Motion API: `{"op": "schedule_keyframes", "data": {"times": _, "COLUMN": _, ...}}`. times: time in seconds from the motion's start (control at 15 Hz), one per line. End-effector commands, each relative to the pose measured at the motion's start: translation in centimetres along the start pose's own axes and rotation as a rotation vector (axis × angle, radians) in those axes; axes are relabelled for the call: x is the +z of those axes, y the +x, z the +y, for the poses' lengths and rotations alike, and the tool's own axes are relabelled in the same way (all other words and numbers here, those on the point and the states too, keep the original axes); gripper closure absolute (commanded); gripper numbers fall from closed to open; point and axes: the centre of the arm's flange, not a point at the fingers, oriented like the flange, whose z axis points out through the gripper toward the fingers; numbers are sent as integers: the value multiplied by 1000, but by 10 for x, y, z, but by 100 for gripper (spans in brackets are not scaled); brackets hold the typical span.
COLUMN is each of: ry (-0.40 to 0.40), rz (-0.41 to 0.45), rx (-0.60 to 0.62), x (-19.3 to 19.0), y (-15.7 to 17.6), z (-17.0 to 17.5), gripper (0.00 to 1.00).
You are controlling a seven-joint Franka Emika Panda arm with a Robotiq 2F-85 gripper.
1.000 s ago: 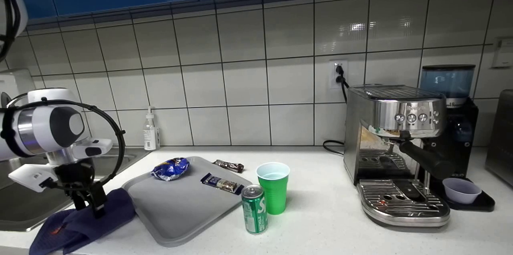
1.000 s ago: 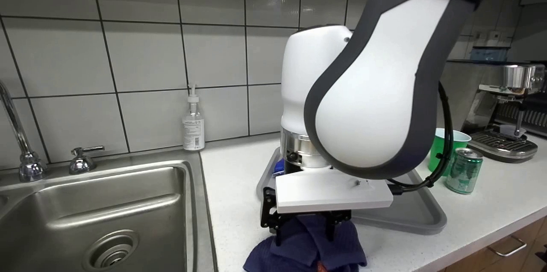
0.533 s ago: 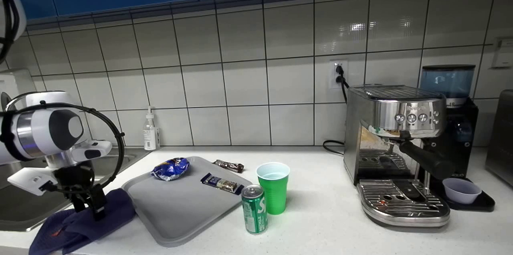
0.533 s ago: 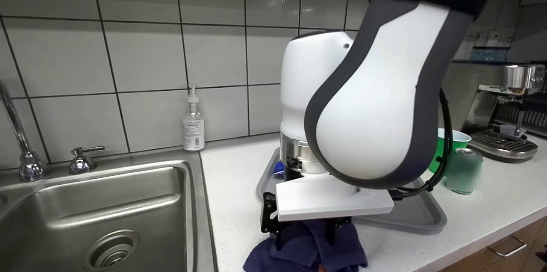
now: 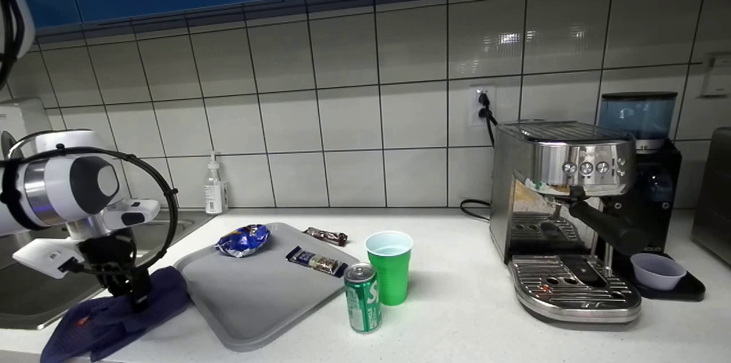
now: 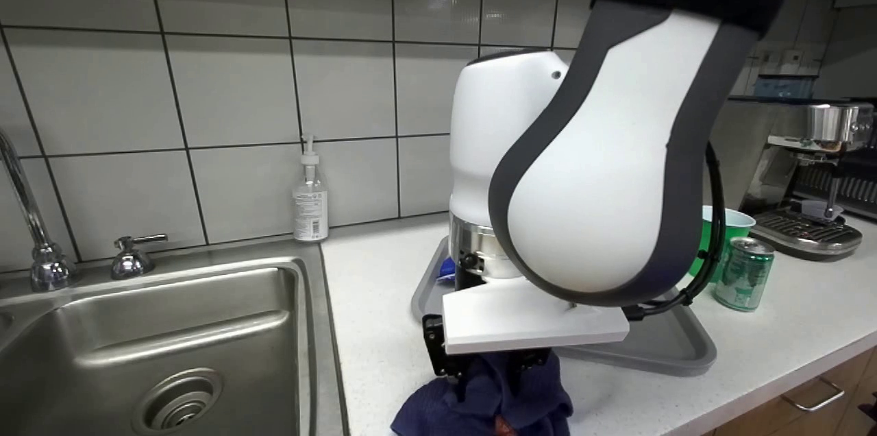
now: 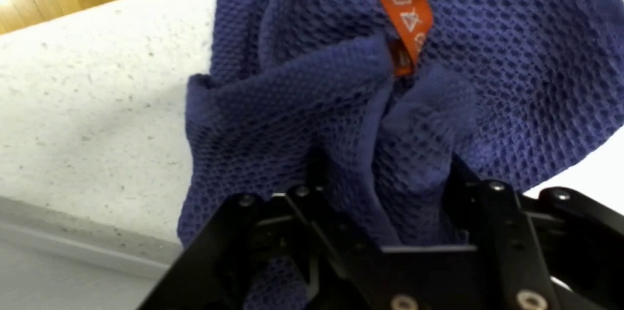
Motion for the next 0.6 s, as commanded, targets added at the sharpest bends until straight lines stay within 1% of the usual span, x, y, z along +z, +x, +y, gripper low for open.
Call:
{"op": "schedule_keyframes", "data": {"times": 0.0, "ry": 1, "rz": 20, "rx": 9, "x": 3, "y": -3, "z": -3, "gripper": 72}}
{"op": "schedule_keyframes", "data": {"times": 0.2, "ry": 6, "rz": 22, "rx": 8, "x": 2, "y": -3, "z": -3, "gripper": 95}}
{"op": "schedule_keyframes", "data": {"times": 0.27, "ry": 7, "rz": 23, "rx": 7, "x": 2, "y": -3, "z": -4, "gripper": 98}}
{"op": "schedule_keyframes", "data": {"times": 0.33, "ry": 8, "rz": 23, "rx": 5, "x": 2, "y": -4, "z": -4, "gripper": 95}}
{"op": "schedule_keyframes", "data": {"times": 0.4, "ry": 10, "rz": 24, "rx": 4, "x": 1, "y": -4, "z": -4, "gripper": 97}}
{"op": "schedule_keyframes", "data": {"times": 0.47, "ry": 12, "rz": 24, "rx": 4, "x": 0, "y": -5, "z": -3, "gripper": 95}}
{"op": "schedule_keyframes", "data": {"times": 0.53, "ry": 16, "rz": 23, "rx": 1, "x": -1, "y": -6, "z": -3, "gripper": 95}}
